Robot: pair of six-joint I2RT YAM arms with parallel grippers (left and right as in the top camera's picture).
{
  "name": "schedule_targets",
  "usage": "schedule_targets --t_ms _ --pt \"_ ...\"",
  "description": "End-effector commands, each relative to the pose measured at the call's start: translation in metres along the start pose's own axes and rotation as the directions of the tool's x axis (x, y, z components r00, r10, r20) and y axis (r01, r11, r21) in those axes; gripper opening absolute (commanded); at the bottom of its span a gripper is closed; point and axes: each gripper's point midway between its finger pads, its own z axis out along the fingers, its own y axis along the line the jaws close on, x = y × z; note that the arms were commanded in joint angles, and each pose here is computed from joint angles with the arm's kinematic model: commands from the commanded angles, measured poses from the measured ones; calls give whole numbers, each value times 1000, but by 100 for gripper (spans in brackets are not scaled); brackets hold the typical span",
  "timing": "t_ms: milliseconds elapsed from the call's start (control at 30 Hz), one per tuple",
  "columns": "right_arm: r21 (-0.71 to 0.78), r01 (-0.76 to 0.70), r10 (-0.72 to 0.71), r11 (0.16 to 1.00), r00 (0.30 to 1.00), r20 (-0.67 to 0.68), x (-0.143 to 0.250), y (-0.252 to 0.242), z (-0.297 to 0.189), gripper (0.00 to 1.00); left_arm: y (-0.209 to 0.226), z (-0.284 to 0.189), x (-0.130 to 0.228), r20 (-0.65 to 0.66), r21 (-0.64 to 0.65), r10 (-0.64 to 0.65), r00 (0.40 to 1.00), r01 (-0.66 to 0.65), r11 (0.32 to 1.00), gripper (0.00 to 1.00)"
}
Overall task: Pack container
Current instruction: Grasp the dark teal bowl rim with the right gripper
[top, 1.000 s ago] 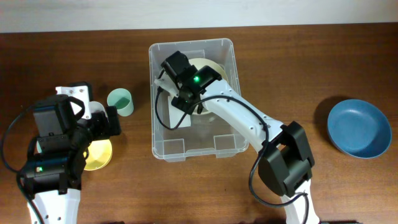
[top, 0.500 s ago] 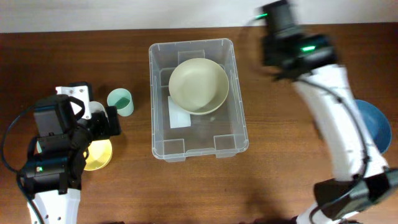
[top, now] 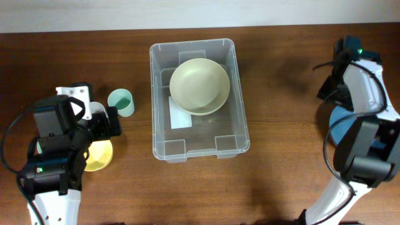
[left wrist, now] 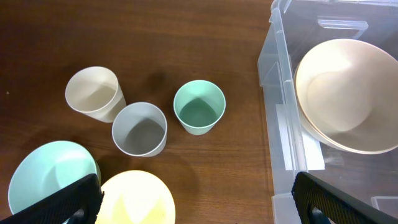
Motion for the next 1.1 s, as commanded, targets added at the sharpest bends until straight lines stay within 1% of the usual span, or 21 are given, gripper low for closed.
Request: schedule_targets --t_ms 0,67,200,467,633,867,900,967,1000,1067 --pt "18 -7 8 1000 998 -64 16 0 38 68 2 -3 -6 18 -9 -11 1000 11 1000 100" --pt "16 15 -14 1000 998 -63 19 3 51 68 2 -3 -6 18 -9 -11 1000 11 1000 100" --pt "27 13 -12 1000 999 -50 21 4 64 68 2 -3 -6 18 -9 -11 1000 11 1000 99" --pt "48 -16 17 999 1000 -26 14 -6 71 67 2 -3 -6 18 -9 -11 1000 11 1000 99" --pt "57 -38 40 998 998 -40 16 -16 79 67 2 -3 -6 18 -9 -11 1000 11 1000 99" --pt "61 -42 45 997 998 -50 22 -18 87 67 2 -3 -6 19 -9 -11 1000 11 1000 99" --pt "62 -40 44 997 998 -52 22 -18 88 66 2 -3 -6 18 -9 -11 1000 11 1000 99" --pt "61 -39 42 997 998 -53 23 -18 88 60 2 -3 -6 19 -9 -11 1000 11 1000 99" --pt "61 -39 43 997 998 -54 23 -18 89 55 2 -3 -6 18 -9 -11 1000 11 1000 99" --pt "59 -39 42 998 998 -55 23 -17 89 41 2 -3 -6 18 -9 -11 1000 11 1000 99"
